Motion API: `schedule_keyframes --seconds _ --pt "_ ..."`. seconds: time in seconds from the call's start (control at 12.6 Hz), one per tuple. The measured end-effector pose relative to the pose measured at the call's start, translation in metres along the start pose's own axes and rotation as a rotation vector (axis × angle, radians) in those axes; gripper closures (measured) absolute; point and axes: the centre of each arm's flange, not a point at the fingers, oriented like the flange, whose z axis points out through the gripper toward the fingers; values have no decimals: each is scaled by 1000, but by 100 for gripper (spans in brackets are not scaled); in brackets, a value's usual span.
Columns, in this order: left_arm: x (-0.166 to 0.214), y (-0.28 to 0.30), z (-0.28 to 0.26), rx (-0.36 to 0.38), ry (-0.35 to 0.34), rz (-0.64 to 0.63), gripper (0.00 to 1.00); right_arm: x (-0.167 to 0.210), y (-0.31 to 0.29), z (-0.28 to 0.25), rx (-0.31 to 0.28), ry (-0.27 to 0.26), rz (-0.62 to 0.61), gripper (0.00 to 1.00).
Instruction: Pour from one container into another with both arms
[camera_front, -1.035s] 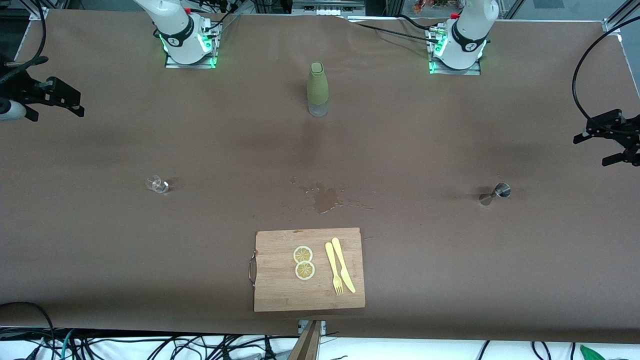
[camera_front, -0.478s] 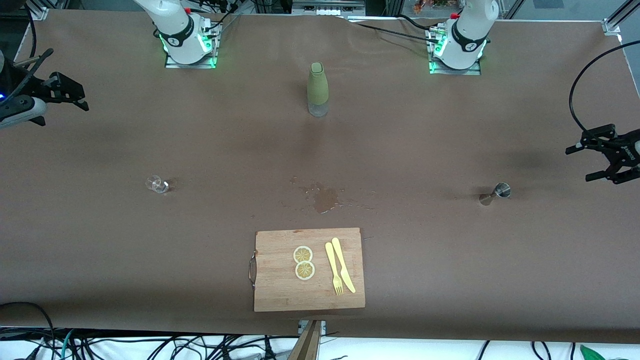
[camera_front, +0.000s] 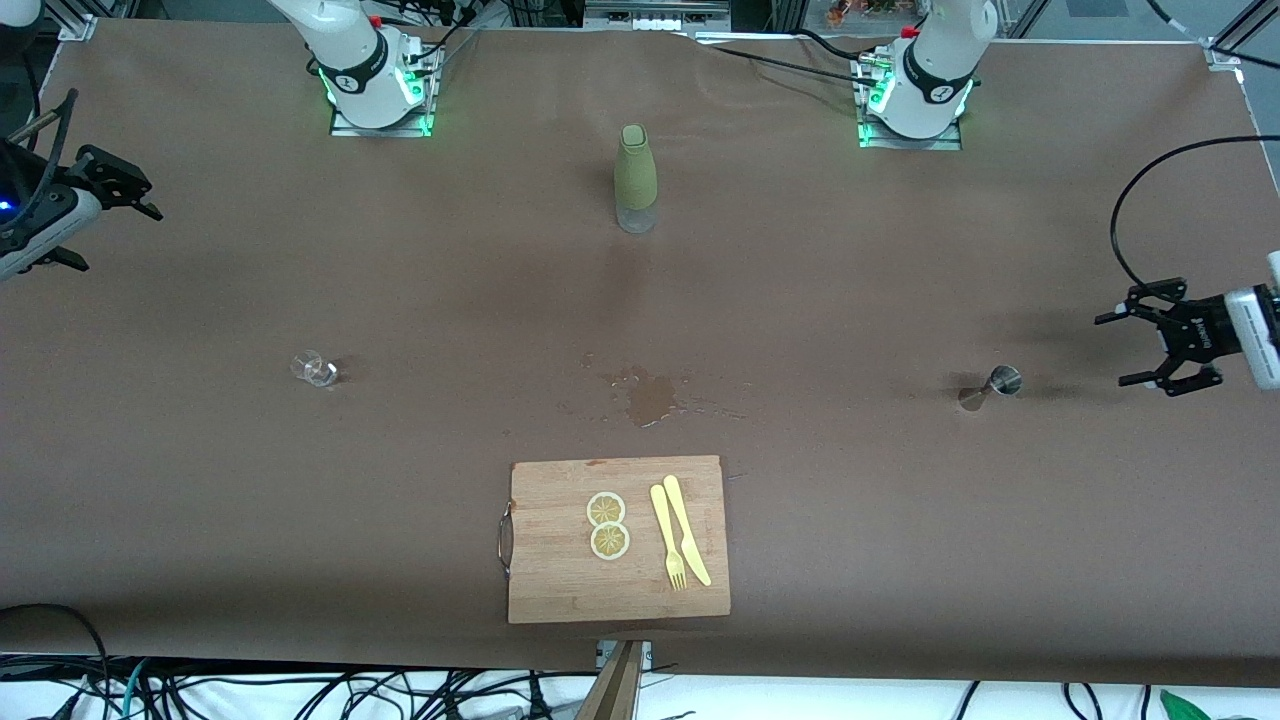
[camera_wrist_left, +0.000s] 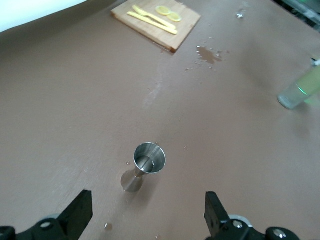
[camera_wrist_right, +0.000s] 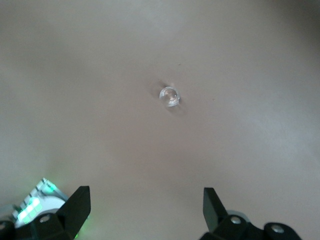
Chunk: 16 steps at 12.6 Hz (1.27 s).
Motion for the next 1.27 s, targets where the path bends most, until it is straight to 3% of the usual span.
schedule_keyframes --seconds 0.32,0.56,0.96,1.27 --pt "-36 -20 47 -27 123 202 0 -4 15 23 66 -11 -165 0" --pt "-66 -30 86 -35 249 287 0 -16 40 49 157 51 -245 0" --pt "-94 -40 123 -18 341 322 0 -41 83 106 320 180 -298 0" --pt "-111 -43 157 -10 433 357 0 -51 105 143 401 276 -317 0"
